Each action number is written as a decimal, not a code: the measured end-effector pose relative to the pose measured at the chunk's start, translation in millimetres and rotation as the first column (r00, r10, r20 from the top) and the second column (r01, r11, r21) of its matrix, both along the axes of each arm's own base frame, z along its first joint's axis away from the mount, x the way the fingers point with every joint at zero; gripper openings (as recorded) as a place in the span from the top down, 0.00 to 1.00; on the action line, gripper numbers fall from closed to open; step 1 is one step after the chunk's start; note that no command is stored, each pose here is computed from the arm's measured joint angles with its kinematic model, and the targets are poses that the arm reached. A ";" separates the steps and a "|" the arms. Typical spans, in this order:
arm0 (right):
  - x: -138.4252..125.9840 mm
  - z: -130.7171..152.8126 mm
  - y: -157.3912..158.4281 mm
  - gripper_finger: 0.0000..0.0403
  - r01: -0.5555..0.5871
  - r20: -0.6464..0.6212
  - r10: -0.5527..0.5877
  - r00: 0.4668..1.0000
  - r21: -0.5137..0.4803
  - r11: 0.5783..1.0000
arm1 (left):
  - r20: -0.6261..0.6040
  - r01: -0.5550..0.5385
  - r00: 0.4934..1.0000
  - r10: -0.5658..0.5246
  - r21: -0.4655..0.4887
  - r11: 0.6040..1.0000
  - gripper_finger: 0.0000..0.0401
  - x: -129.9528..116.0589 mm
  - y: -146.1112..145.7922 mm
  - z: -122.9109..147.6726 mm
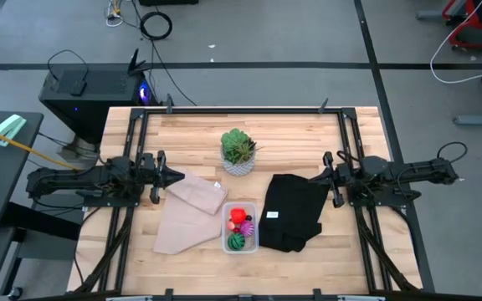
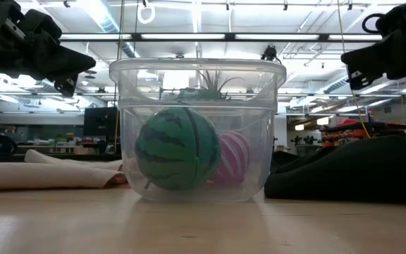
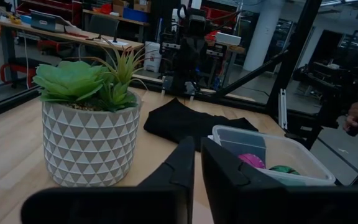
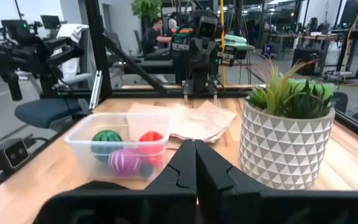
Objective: Pick and placing Produce into tupperware
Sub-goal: Return to Home Position
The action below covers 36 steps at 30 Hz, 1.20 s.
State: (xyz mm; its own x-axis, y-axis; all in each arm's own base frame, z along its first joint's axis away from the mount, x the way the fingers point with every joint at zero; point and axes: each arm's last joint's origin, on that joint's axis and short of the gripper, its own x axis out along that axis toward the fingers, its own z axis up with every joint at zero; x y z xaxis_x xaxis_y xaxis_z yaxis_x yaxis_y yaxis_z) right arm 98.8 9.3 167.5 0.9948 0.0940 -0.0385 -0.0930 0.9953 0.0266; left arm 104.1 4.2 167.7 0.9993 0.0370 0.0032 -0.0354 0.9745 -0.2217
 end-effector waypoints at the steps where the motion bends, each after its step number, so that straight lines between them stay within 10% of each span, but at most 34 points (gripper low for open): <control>1: 0.0 -0.2 0.0 1.00 0.000 -0.001 0.000 1.000 -0.005 1.000 | 0.000 0.000 1.000 0.000 0.000 1.000 0.91 0.0 0.0 0.1; 36: 0.1 -0.2 -0.2 0.97 0.009 -0.005 -0.009 1.000 0.052 0.999 | 0.000 0.000 1.000 0.000 0.000 1.000 0.92 0.0 0.0 0.0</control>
